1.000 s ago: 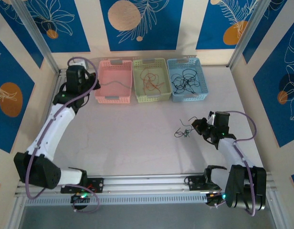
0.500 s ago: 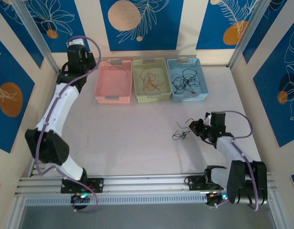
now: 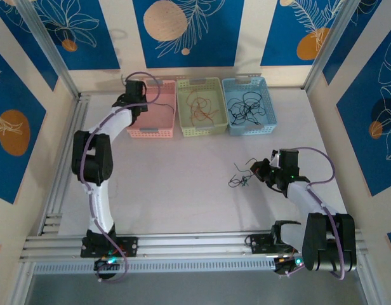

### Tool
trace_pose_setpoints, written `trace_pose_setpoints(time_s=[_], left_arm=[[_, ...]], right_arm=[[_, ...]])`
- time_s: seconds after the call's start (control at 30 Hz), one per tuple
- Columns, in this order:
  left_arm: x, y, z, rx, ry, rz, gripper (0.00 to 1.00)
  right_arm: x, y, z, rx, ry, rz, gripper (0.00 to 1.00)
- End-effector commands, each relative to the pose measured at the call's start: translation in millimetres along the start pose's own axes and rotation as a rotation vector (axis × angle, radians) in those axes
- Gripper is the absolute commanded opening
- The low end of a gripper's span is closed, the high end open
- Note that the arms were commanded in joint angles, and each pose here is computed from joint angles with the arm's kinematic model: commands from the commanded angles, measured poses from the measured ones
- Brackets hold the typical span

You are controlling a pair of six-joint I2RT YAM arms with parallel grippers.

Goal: Untangle the cables

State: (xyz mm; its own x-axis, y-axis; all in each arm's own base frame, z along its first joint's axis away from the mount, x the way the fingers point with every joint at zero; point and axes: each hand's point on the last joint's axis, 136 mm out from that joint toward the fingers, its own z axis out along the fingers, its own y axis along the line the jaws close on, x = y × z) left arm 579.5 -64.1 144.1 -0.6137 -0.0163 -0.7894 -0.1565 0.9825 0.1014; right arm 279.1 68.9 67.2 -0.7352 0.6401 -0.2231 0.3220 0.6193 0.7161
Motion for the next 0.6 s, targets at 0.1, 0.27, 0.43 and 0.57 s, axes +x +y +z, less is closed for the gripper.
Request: trace_pose_setpoints(time_s=[0.1, 0.27, 0.43, 0.57], left_arm=[[4.3, -49.4, 18.2, 0.078, 0.057, 0.133, 0.0], [11.1, -59.5, 24.6, 0.103, 0.119, 0.171, 0.0], [-1.6, -58.1, 6.5, 0.125, 0.108, 0.158, 0.2], [-19.9, -52.7, -24.1, 0.152, 0.072, 0.125, 0.54]], right_arm=[[-3.4, 7.5, -0.4, -0.012, -0.006, -0.039, 0.0], [-3.1, 8.0, -1.2, -0.014, -0.007, -0.041, 0.0], [-2.9, 8.9, -1.8, -0.016, -0.008, -0.044, 0.0], [-2.7, 10.5, -2.3, -0.022, -0.007, -0.046, 0.0]])
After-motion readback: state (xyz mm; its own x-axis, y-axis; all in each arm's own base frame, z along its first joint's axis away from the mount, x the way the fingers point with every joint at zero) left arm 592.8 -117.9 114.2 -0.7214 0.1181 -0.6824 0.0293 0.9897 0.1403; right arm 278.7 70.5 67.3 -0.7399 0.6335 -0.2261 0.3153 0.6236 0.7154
